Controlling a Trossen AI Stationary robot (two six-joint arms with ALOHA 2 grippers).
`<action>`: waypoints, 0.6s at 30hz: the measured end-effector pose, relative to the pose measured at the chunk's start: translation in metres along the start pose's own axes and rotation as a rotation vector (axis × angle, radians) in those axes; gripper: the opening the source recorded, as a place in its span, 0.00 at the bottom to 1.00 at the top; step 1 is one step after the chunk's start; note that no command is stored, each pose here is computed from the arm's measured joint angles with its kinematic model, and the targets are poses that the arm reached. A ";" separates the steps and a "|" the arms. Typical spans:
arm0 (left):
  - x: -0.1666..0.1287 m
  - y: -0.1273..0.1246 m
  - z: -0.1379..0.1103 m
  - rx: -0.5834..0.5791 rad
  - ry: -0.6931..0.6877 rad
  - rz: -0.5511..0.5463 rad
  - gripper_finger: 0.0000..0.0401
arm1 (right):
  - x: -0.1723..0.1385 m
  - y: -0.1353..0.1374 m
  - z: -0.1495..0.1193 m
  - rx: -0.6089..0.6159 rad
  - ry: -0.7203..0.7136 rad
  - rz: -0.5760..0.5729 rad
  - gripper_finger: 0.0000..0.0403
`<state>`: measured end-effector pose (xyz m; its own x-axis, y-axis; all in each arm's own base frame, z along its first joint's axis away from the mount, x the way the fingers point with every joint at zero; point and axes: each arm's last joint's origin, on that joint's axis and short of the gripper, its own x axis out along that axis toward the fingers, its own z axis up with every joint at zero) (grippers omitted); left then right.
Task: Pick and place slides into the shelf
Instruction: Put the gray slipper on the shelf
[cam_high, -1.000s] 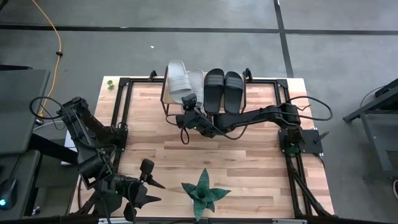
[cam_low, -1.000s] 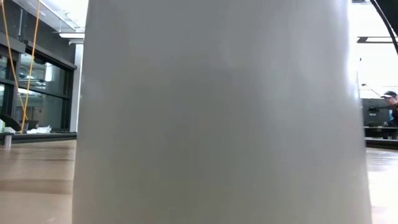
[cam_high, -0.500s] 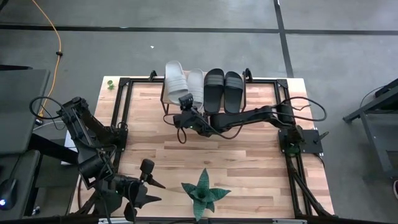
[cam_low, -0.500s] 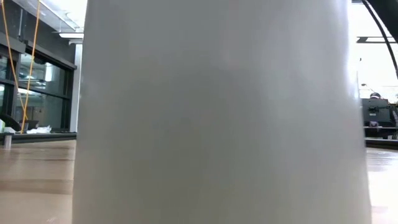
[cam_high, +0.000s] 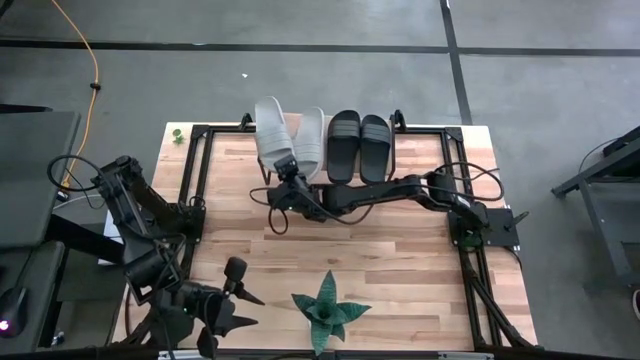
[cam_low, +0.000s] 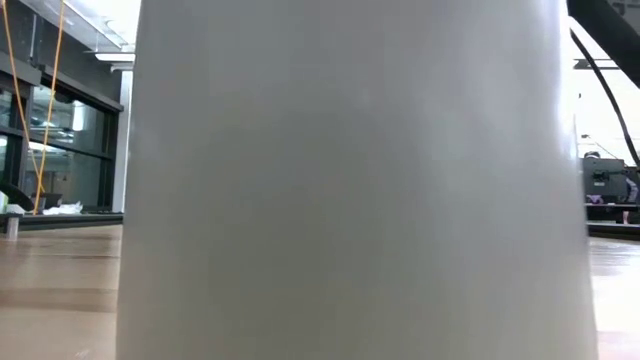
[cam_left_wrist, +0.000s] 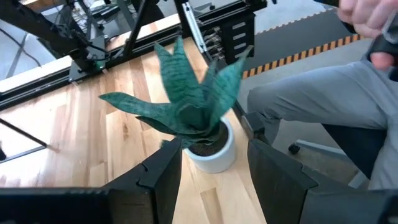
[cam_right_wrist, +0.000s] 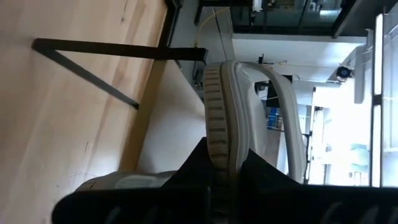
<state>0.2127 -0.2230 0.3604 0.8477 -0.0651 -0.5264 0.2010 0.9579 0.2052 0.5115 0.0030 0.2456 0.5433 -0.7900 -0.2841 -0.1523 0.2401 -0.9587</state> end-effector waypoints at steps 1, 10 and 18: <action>-0.001 -0.001 0.000 0.002 0.000 -0.003 0.42 | 0.000 -0.001 0.000 0.000 -0.002 0.001 0.01; -0.012 -0.014 -0.003 0.033 -0.031 0.011 0.42 | 0.000 -0.002 0.001 -0.022 -0.006 0.007 0.01; -0.020 -0.019 -0.004 0.038 -0.060 0.047 0.42 | -0.001 0.004 -0.003 -0.063 0.028 0.038 0.01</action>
<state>0.1903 -0.2389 0.3633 0.8843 -0.0385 -0.4653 0.1782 0.9490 0.2602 0.5083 0.0030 0.2421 0.5133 -0.7965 -0.3195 -0.2241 0.2350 -0.9458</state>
